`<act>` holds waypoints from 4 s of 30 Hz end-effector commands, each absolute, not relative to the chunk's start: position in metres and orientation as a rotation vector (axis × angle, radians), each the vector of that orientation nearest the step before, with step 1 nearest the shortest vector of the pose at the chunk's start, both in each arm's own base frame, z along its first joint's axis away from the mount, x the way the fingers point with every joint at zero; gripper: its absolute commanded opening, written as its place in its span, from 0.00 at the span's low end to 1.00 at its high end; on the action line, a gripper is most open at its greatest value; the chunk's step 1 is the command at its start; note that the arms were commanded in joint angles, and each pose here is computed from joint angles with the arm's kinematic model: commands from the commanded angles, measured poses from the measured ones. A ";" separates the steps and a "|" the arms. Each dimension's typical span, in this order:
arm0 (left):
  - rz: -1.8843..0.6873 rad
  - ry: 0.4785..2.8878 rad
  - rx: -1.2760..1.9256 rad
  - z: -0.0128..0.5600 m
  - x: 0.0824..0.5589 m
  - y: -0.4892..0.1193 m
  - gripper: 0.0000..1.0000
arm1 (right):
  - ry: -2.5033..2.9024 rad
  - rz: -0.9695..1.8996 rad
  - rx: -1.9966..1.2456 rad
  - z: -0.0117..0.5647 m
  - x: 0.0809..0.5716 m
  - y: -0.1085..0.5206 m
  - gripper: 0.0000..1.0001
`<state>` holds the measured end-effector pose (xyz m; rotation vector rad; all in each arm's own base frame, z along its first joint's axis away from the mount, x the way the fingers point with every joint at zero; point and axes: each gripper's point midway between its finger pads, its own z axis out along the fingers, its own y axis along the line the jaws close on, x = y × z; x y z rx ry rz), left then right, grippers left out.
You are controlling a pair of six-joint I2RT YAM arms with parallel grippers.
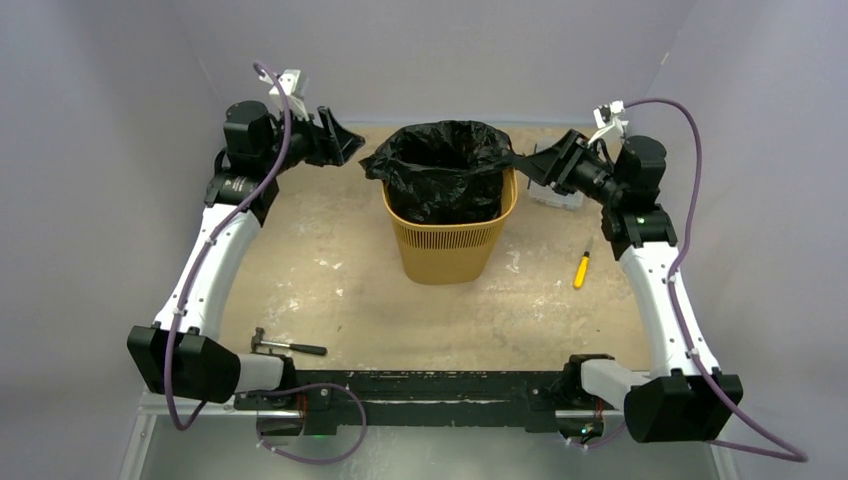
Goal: Put the trash bags into the trash bin
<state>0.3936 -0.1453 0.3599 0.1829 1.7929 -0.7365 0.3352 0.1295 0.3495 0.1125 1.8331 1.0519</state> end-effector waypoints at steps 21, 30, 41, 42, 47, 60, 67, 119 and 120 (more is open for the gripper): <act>-0.502 1.273 1.156 0.381 0.337 -0.185 0.65 | 1.605 0.648 -0.142 0.387 0.350 0.103 0.58; -0.674 1.256 1.313 0.378 0.331 -0.202 0.61 | 1.434 0.331 -0.674 0.366 0.358 0.106 0.57; -0.809 1.335 1.372 0.362 0.326 -0.206 0.46 | 1.338 0.101 -1.136 0.323 0.350 0.106 0.49; -0.816 1.345 1.373 0.361 0.326 -0.206 0.46 | 1.335 0.093 -1.156 0.320 0.350 0.105 0.49; -0.883 1.379 1.404 0.354 0.323 -0.210 0.43 | 1.303 0.046 -1.211 0.320 0.353 0.104 0.47; -0.875 1.389 1.502 0.347 0.308 -0.226 0.02 | 1.194 0.007 -1.301 0.322 0.372 0.111 0.43; -0.843 1.365 1.479 0.355 0.301 -0.233 0.00 | 1.109 -0.030 -1.303 0.336 0.374 0.114 0.44; -0.820 1.376 1.318 0.333 0.255 -0.228 0.00 | 1.098 -0.117 -1.218 0.297 0.279 0.112 0.00; -0.827 1.363 1.311 0.335 0.254 -0.229 0.00 | 1.082 -0.113 -1.219 0.300 0.277 0.114 0.00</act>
